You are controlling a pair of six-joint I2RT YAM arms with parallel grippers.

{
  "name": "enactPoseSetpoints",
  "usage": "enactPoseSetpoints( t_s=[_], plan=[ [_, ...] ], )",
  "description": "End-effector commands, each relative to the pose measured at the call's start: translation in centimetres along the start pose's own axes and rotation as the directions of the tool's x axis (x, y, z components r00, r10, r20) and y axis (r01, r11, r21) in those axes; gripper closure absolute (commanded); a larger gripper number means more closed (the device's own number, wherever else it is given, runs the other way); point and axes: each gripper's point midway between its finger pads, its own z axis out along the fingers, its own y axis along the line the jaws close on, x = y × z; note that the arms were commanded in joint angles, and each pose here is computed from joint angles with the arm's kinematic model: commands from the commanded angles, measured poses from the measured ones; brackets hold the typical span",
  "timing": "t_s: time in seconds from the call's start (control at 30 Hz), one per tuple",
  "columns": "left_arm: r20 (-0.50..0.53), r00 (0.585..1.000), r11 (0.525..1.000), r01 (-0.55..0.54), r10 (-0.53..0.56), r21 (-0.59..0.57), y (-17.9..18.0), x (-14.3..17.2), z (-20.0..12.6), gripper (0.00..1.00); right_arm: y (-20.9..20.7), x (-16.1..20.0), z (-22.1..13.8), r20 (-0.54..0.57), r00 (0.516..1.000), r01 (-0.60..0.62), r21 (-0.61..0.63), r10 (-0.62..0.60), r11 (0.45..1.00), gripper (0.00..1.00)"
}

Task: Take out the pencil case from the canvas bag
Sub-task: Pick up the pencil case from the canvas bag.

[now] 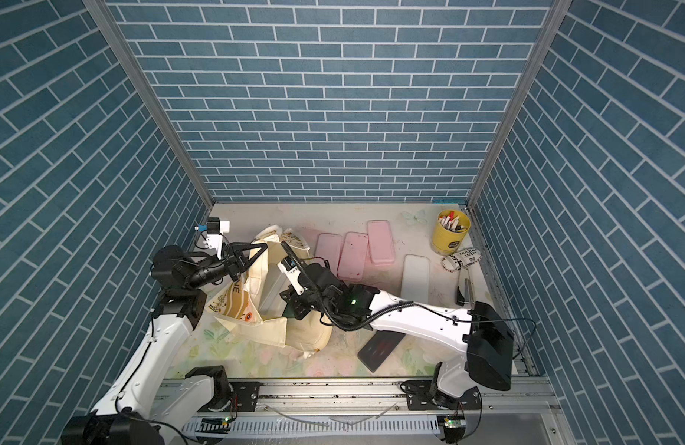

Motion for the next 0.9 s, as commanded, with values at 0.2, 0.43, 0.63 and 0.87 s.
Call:
enactPoseSetpoints(
  t_s=[0.2, 0.43, 0.63, 0.87],
  plan=[
    [0.082, 0.988, 0.989, -0.134, 0.129, 0.059, -2.3, -2.2, -0.1, 1.00, -3.6, -1.4, 3.8, -0.018, 0.976, -0.214, 0.101, 0.216, 0.972, 0.70],
    [0.052, 0.994, 0.994, -0.103, 0.101, 0.046, -1.9, -1.1, 0.1, 1.00, -4.4, -0.7, 5.2, -0.074, 0.959, -0.262, 0.125, 0.272, 0.957, 0.68],
    [0.018, 0.998, 0.998, -0.064, 0.064, -0.006, -0.9, -0.3, 0.1, 1.00, -5.0, -0.2, 5.2, -0.093, 0.926, -0.351, 0.149, 0.366, 0.925, 0.66],
    [0.018, 0.997, 0.997, -0.076, 0.076, 0.000, -1.5, 0.0, -0.1, 1.00, -5.3, -0.5, 4.9, -0.093, 0.897, -0.415, 0.159, 0.432, 0.896, 0.65]
  ],
)
